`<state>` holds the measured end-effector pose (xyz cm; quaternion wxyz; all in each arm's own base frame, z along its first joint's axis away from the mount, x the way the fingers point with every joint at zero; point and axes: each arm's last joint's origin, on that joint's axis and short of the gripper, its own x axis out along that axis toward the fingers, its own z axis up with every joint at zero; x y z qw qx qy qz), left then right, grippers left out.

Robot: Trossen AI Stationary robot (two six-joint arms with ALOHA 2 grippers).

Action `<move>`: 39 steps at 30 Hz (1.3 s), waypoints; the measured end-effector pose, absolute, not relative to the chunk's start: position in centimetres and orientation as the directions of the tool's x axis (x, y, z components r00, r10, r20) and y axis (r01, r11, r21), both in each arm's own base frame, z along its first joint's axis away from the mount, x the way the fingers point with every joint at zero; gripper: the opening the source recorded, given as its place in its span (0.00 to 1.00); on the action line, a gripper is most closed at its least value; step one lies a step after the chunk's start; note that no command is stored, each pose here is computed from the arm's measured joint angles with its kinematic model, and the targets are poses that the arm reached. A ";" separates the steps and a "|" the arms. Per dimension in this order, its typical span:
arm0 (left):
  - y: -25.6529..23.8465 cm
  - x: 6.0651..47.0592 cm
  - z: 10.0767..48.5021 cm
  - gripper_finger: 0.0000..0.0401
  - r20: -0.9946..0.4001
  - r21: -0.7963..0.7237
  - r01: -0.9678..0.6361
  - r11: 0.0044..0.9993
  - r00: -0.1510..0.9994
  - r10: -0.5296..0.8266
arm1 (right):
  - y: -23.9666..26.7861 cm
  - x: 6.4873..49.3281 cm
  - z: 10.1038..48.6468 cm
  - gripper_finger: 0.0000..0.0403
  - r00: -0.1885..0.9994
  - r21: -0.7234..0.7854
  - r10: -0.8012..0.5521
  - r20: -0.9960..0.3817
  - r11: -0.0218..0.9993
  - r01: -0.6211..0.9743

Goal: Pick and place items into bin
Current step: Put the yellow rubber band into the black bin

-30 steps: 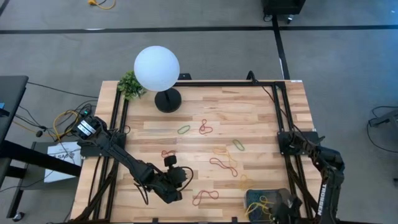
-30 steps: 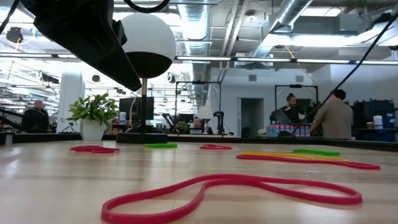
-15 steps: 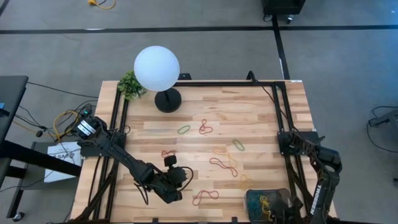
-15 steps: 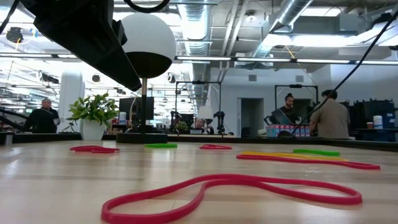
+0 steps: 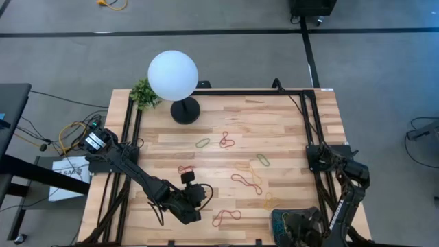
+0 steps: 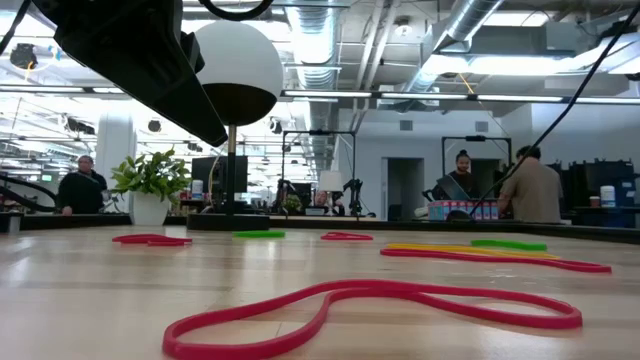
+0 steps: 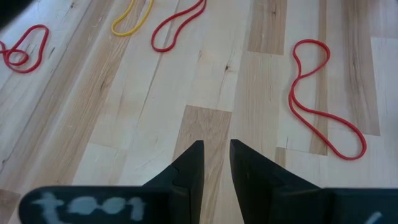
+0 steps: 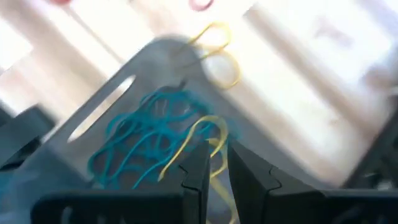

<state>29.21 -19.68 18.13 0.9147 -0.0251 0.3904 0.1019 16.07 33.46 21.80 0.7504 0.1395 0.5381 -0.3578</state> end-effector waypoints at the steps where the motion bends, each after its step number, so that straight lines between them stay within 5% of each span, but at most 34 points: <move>1: -19.7 29.2 18.1 0.17 -0.719 0.034 -0.206 0.978 0.674 0.167 | 33.2 16.1 22.1 0.13 0.159 -0.194 -0.406 -0.900 0.699 0.688; 12: -19.7 29.3 18.2 0.17 -0.717 0.029 -0.208 0.978 0.678 0.165 | 31.2 19.1 24.0 0.13 0.348 -0.207 -0.458 -0.818 0.799 0.564; 25: -19.7 29.3 18.2 0.17 -0.714 0.026 -0.208 0.978 0.680 0.163 | 23.3 28.4 23.9 0.12 0.160 -0.360 -0.519 -0.839 0.751 0.553; 33: -19.7 29.3 18.1 0.17 -0.717 0.030 -0.207 0.978 0.677 0.166 | 18.2 32.0 23.1 0.12 -0.021 -0.375 -0.395 -0.919 0.853 0.362; 39: -19.5 29.1 18.0 0.17 -0.731 0.054 -0.206 0.977 0.658 0.179 | 16.3 32.3 23.8 0.13 -0.053 -0.407 -0.406 -0.912 0.884 0.232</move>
